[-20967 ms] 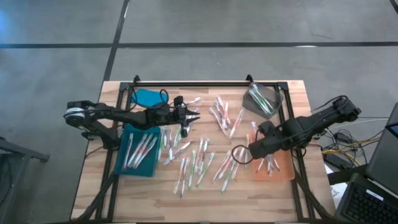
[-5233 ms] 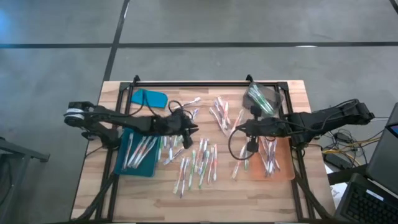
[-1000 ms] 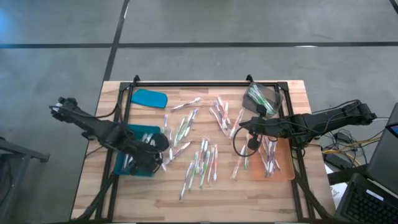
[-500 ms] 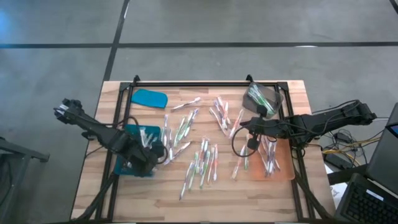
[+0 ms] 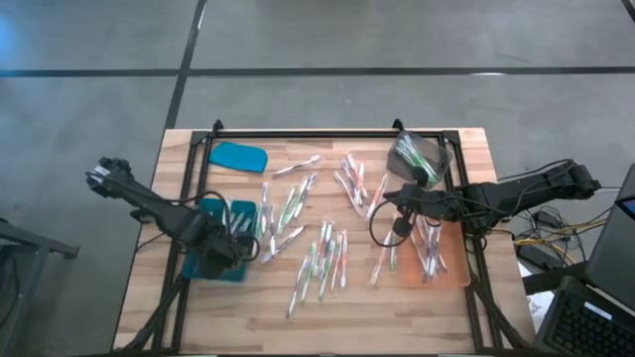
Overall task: Pick & Place Toothbrushes
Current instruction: Put the orange toothbrush into the blue bin
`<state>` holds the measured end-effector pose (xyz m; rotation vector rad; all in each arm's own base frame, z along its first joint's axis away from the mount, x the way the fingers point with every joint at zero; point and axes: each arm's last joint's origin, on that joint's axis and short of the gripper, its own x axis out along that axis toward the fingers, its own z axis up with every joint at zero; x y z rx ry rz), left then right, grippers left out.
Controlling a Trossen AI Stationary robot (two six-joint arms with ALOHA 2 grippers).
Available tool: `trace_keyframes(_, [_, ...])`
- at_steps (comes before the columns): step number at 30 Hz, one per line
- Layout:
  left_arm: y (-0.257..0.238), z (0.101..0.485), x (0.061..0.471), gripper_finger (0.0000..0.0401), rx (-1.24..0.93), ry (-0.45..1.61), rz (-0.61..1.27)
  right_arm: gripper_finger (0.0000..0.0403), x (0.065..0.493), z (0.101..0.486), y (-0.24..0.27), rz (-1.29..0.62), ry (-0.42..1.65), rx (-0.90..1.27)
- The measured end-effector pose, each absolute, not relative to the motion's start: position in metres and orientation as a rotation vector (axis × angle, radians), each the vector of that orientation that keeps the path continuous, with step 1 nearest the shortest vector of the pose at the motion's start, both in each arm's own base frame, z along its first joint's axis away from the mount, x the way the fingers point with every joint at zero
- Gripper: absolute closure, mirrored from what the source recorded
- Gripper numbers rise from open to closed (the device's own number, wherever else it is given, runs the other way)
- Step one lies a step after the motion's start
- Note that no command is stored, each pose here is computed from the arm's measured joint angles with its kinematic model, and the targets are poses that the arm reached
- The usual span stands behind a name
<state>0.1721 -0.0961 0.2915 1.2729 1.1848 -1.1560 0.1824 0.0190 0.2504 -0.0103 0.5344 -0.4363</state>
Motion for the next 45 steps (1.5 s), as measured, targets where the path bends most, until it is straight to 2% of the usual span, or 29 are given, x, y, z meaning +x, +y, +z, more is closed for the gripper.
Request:
trace_keyframes(11, [-0.093, 0.246, 0.163, 0.0382, 1.274, 1.219, -1.349, 0.0394, 0.182, 0.251, 0.018, -0.482, 0.513, 0.036])
trace_keyframes(23, [-0.091, 0.205, 0.155, 0.0380, 1.208, 1.214, -1.424, 0.0394, 0.182, 0.251, 0.018, -0.483, 0.513, 0.036])
trace_keyframes(33, [-0.089, 0.190, 0.152, 0.0376, 1.216, 1.212, -1.412, 0.0394, 0.182, 0.251, 0.018, -0.502, 0.509, 0.026])
trace_keyframes(45, [-0.092, 0.187, 0.156, 0.0329, 1.228, 1.159, -1.385, 0.0394, 0.182, 0.251, 0.018, -0.503, 0.508, 0.026])
